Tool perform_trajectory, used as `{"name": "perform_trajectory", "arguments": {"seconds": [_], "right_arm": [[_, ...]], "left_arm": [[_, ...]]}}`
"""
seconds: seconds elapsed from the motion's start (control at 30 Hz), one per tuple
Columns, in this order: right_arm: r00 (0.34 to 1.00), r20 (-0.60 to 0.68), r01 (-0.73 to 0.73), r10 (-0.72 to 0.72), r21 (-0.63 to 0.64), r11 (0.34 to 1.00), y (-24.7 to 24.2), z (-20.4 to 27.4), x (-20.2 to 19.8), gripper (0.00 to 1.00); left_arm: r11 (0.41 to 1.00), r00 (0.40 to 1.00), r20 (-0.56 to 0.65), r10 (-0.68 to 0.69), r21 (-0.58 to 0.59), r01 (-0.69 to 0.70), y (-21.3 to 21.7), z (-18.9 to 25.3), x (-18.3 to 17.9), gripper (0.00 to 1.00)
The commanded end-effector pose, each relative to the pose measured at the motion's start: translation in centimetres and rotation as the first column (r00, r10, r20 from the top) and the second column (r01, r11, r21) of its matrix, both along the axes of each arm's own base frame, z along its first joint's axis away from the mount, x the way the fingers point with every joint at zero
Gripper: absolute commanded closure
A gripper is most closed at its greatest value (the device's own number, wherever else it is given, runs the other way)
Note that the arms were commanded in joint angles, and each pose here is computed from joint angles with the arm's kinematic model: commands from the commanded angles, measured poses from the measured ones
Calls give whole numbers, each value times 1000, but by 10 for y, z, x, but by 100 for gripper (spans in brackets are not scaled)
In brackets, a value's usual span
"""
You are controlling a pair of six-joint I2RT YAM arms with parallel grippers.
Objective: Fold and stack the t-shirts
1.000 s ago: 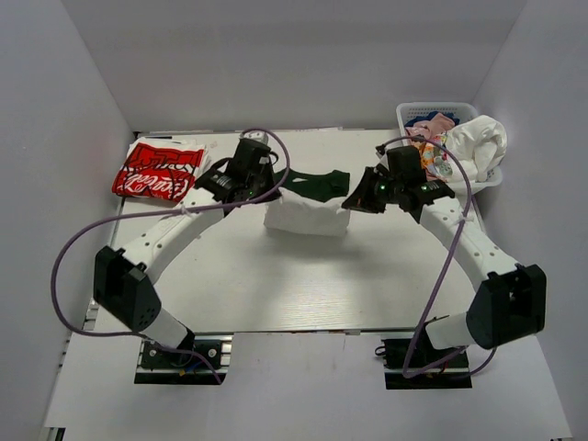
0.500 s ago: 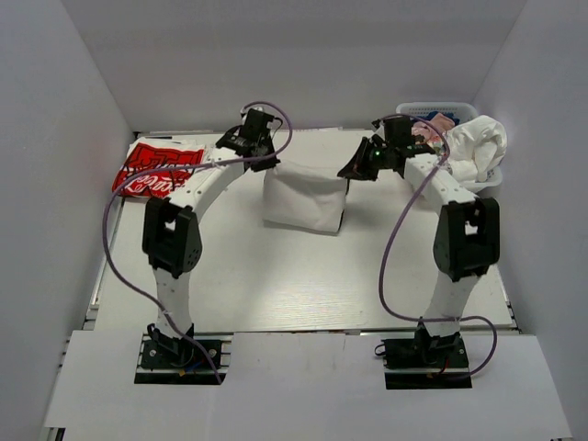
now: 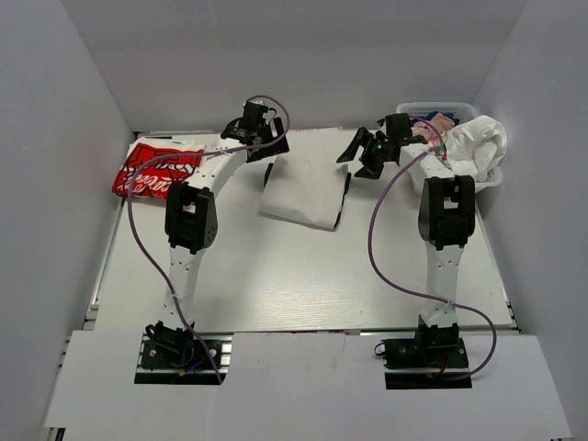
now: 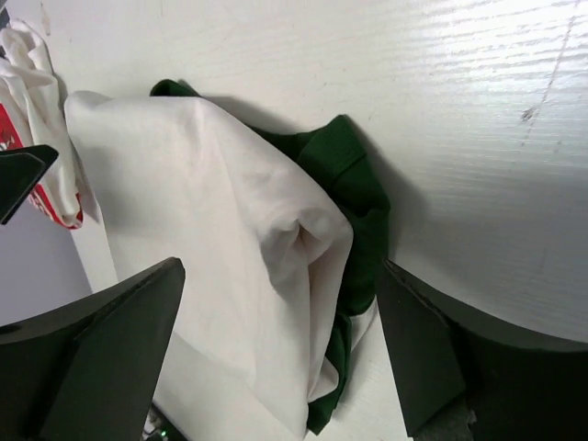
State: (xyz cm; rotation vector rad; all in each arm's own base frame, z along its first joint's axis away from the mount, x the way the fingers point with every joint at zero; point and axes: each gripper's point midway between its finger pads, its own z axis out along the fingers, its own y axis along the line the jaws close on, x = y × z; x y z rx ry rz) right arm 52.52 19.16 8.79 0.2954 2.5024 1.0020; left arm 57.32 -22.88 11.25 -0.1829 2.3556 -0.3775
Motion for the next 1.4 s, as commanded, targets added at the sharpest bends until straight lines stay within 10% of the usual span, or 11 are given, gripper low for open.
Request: {"name": "perform_trajectory", "arguments": {"seconds": [0.0, 0.4, 0.9, 1.37], "right_arm": [[982, 187, 9, 0, -48, 999, 0, 66, 7, 10], [948, 304, -106, 95, 19, 994, 48, 78, -17, 10], [997, 76, 3, -3, -6, 1000, 37, -63, 25, 10], [930, 343, -75, 131, -172, 982, 67, 59, -50, 10]], "left_arm": [[998, 986, 166, -8, -67, 20, 3, 82, 3, 0], [951, 966, 78, -245, -172, 255, -53, 26, -38, 0], [989, 965, -221, -142, -70, 130, -22, -115, -47, 0], [995, 995, 24, -96, -21, 96, -4, 39, -90, 0]]}}
